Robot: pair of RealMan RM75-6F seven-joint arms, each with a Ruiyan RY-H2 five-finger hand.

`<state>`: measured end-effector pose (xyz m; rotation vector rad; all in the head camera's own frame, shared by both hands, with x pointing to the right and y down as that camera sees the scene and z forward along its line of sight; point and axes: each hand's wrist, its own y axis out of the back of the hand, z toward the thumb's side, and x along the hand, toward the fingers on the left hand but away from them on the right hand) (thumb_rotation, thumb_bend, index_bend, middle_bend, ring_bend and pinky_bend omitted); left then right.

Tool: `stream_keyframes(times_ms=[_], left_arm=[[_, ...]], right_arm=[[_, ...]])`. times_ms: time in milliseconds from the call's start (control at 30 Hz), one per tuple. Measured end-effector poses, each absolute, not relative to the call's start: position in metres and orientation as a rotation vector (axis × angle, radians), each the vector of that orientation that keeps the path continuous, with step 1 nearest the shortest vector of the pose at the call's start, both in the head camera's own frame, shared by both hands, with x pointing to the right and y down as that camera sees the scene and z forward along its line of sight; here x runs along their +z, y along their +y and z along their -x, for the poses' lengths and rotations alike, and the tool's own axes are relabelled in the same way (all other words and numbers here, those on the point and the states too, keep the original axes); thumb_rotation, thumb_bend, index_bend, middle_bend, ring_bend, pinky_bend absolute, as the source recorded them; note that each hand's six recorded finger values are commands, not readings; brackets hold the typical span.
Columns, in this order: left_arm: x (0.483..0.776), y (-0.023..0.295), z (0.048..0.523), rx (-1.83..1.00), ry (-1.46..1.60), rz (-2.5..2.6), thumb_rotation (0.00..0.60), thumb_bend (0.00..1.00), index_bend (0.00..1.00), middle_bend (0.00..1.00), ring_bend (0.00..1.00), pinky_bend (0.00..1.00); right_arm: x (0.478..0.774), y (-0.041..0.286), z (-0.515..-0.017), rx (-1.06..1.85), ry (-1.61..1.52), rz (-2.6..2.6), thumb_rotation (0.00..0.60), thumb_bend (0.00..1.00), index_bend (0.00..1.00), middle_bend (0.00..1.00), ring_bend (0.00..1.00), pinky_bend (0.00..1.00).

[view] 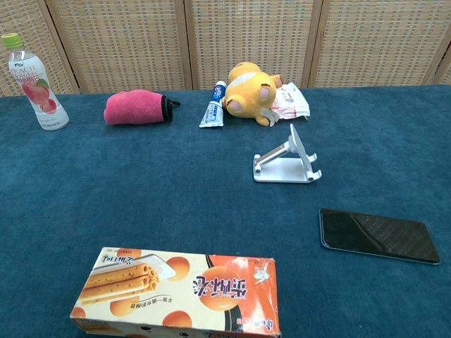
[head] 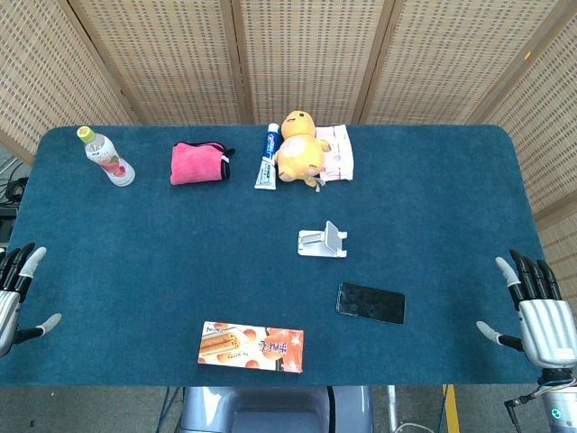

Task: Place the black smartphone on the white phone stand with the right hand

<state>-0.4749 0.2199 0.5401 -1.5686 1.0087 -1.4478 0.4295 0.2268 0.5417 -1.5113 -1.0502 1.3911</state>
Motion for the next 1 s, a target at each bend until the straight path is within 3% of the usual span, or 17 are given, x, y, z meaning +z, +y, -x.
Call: stream_keyframes(times_ms=[267,433,700,1000], left_arm=[[0.540,0.221,0.475,-1.456,1.004,1.561,0.600,0.00,0.00,0.00,0.00,0.00],[0.541,0.220,0.473,-1.454,0.995,1.563,0.600,0.00,0.00,0.00,0.00,0.00],[0.546,0.220,0.469,-1.472,0.978,1.557,0.600,0.00,0.00,0.00,0.00,0.00],[0.550,0.216,0.471,-1.502,0.988,1.549,0.600,0.00,0.00,0.00,0.00,0.00]], right_arm=[[0.547,0.228,-0.424,1.390,-1.022,1.544,0.600,0.00,0.00,0.00,0.00,0.00],[0.558,0.225,-0.409,1.368,-0.995,1.601,0.600,0.00,0.06,0.04,0.00,0.00],[0.591,0.209,-0.347,1.299,-0.800,1.796,0.600,0.00,0.18,0.14,0.07,0.08],[0.633,0.198,-0.272,1.288,-0.620,1.911,0.600,0.00,0.19,0.18,0.13,0.12]])
